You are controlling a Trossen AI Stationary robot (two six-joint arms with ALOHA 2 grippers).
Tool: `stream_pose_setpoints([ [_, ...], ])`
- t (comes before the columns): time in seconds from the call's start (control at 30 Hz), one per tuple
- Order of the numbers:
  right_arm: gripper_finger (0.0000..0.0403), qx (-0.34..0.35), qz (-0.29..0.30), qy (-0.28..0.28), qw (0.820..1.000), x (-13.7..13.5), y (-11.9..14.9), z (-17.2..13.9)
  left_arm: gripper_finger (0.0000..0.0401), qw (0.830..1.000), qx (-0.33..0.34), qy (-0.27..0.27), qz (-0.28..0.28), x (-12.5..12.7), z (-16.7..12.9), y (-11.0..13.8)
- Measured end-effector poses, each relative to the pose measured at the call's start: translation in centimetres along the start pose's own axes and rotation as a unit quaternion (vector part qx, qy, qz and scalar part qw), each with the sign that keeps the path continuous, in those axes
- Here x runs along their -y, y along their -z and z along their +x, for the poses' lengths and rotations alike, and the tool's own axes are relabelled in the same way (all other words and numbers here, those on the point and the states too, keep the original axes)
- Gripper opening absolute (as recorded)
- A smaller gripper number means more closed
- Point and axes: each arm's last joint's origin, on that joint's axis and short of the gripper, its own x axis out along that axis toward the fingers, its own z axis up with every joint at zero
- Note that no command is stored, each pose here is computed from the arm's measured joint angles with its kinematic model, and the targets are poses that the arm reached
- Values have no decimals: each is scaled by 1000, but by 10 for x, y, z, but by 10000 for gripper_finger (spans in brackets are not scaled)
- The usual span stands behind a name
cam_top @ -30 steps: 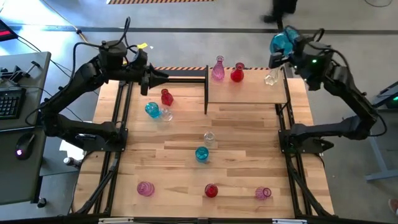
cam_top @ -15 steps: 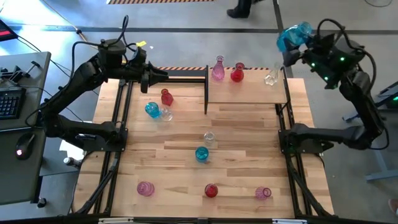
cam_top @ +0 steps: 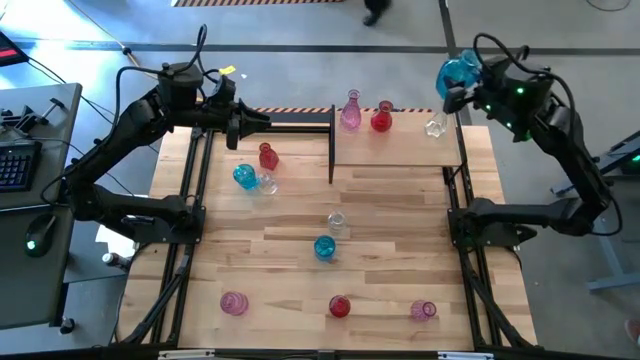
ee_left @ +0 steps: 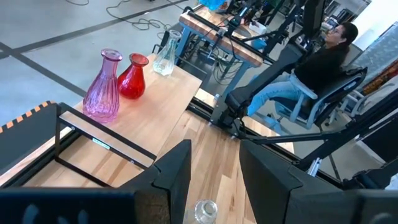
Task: Sort vases onto shelf
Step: Put the bottom left blue vase on the shelf
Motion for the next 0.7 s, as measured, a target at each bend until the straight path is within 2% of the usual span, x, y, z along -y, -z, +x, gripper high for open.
stream_pose_setpoints([
  [0.33,287,-16,-14,12,1000,-3,5,1,127,1000,0,0,0,0,0,0],
  [0.5,287,-26,-3,16,1000,-3,35,11,127,1000,0,0,-1,0,0,0],
  [0.7,287,32,37,-20,999,0,62,10,127,1000,0,0,-12,0,0,0],
])
